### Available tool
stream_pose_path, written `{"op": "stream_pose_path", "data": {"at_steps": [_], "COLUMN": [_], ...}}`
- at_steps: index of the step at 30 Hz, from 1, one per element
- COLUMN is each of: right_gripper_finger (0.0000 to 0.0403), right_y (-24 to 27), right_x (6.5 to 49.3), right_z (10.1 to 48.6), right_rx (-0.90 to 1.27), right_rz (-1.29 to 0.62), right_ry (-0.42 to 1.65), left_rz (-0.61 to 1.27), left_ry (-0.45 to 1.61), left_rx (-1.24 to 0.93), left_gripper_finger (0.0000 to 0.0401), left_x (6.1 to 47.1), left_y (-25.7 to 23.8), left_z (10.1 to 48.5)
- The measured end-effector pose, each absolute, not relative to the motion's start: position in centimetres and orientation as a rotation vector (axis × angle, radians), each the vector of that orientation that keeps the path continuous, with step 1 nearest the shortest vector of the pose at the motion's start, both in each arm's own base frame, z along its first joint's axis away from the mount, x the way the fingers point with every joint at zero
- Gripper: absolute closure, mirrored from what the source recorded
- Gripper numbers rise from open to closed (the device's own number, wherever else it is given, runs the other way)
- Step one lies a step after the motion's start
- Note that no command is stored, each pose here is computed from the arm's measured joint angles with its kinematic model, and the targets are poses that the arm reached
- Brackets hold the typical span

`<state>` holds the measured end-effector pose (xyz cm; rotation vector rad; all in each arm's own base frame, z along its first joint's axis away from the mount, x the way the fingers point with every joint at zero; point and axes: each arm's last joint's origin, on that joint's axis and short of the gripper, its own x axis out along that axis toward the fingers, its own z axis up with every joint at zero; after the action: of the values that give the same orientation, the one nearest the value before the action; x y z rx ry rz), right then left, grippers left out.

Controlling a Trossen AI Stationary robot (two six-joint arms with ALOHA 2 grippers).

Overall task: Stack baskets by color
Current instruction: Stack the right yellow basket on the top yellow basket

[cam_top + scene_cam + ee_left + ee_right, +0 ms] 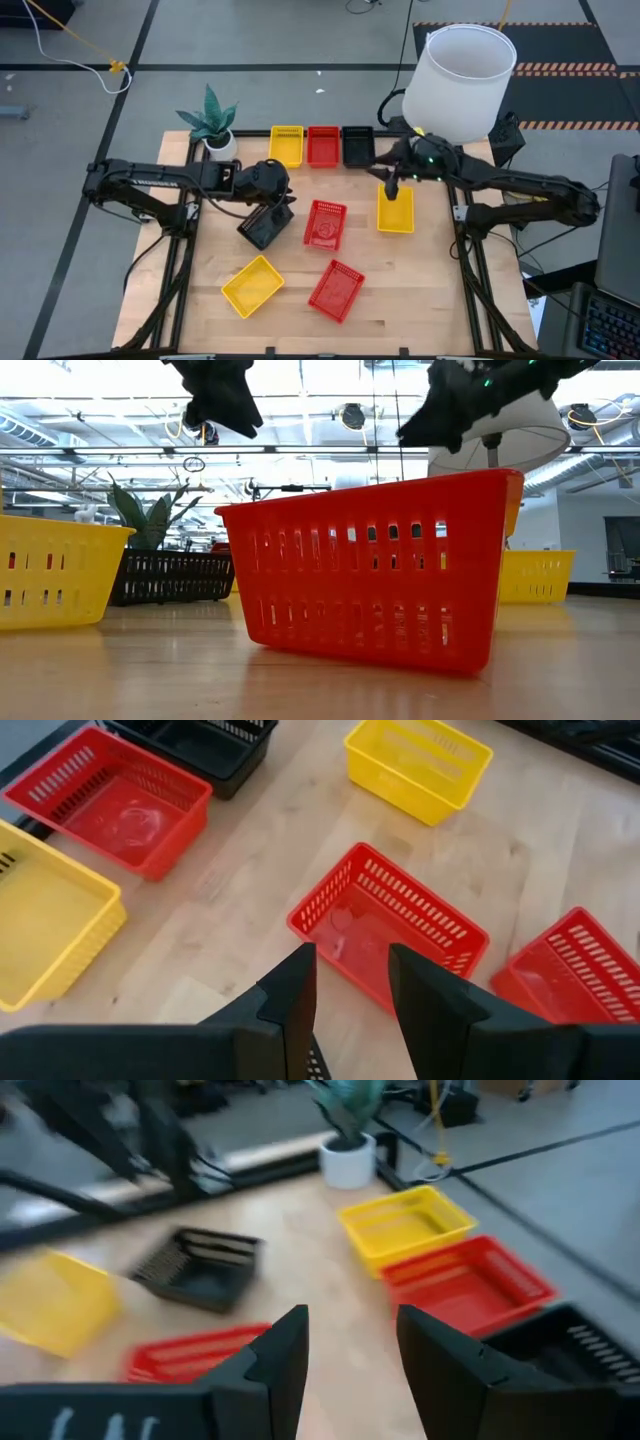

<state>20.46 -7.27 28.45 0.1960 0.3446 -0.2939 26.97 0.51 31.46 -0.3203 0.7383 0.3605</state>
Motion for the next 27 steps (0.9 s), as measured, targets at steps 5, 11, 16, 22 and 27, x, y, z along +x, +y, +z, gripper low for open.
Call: {"op": "stream_pose_path", "data": {"at_steps": [5, 11, 16, 22, 27], "right_gripper_finger": [0.0257, 0.0257, 0.0257, 0.0257, 0.0257], "right_y": [-4.8, -1.8, 0.9, 3.0, 4.4], "right_x": [19.6, 19.1, 18.7, 17.7, 16.3], "right_z": [29.5, 30.1, 32.0, 34.2, 35.6], "right_rx": [0.367, 0.505, 0.461, 0.423, 0.444], "right_rz": [-0.223, -0.178, -0.169, -0.113, -0.051], "right_ry": [0.302, 0.293, 0.300, 0.376, 0.470], "left_rz": [0.331, 0.284, 0.236, 0.205, 0.175], "left_ry": [0.743, 0.711, 0.692, 0.697, 0.713], "left_rx": [-0.321, -0.378, -0.459, -0.487, -0.529], "left_gripper_finger": [0.0274, 0.0274, 0.0274, 0.0274, 0.0274], "left_x": [27.0, 26.8, 26.3, 26.0, 25.6], "left_y": [-0.4, -1.7, -2.9, -4.3, -5.9], "left_z": [31.5, 31.9, 32.6, 32.6, 32.6]}}
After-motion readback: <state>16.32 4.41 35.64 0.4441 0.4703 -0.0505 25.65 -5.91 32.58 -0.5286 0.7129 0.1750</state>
